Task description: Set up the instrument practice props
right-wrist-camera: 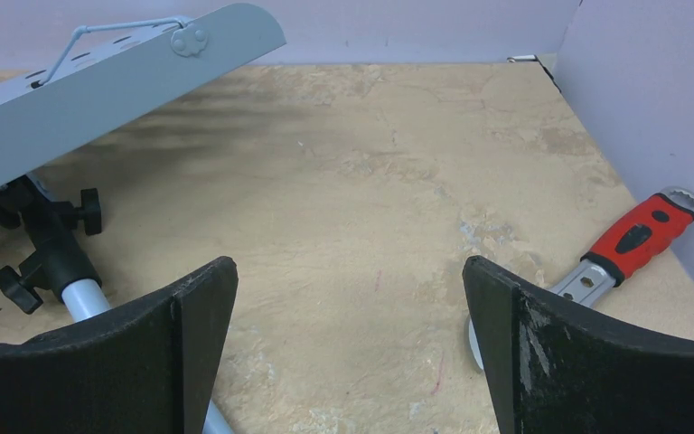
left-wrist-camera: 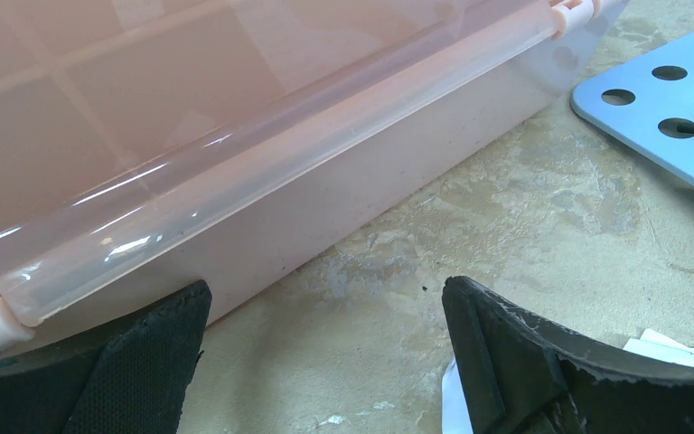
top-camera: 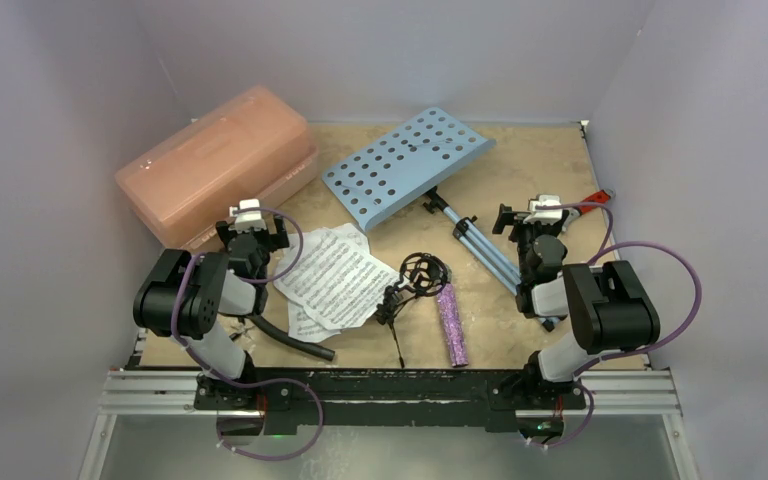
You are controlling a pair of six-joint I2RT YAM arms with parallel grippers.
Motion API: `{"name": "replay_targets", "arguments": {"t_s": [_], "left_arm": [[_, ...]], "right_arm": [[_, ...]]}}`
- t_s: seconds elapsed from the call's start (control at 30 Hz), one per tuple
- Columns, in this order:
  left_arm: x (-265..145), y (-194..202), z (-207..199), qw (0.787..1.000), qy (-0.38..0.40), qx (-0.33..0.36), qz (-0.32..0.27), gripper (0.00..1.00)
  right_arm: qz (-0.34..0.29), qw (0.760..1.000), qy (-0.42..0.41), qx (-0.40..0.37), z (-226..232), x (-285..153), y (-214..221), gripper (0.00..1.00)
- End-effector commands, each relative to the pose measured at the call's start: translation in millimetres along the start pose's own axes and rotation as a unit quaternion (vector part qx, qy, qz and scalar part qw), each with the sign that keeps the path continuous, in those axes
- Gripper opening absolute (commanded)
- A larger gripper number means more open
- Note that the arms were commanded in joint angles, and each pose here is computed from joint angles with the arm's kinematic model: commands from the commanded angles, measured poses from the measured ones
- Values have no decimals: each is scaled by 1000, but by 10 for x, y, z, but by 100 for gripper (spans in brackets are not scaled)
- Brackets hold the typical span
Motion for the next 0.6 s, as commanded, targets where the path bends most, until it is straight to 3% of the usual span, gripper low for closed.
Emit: {"name": "replay_targets", "arguments": {"t_s": [0.0, 0.57], "left_arm": [[14, -50, 47, 1000, -8, 2, -12, 100], [14, -50, 46, 1000, -8, 2, -11, 99]], "right_arm": [[-15, 1000, -11, -6, 31, 7, -60, 98], [-12, 1000, -12, -5, 35, 8, -53, 98]]}}
Point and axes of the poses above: each gripper's point midway between its finger pads, its own x axis out along the fingers, its own z axis along the line the jaws close on, y = z × x, the point moved 6 cm from there along -x, back along the fingers, and after that the axes turned 14 degrees about x, right-handed, at the moved point
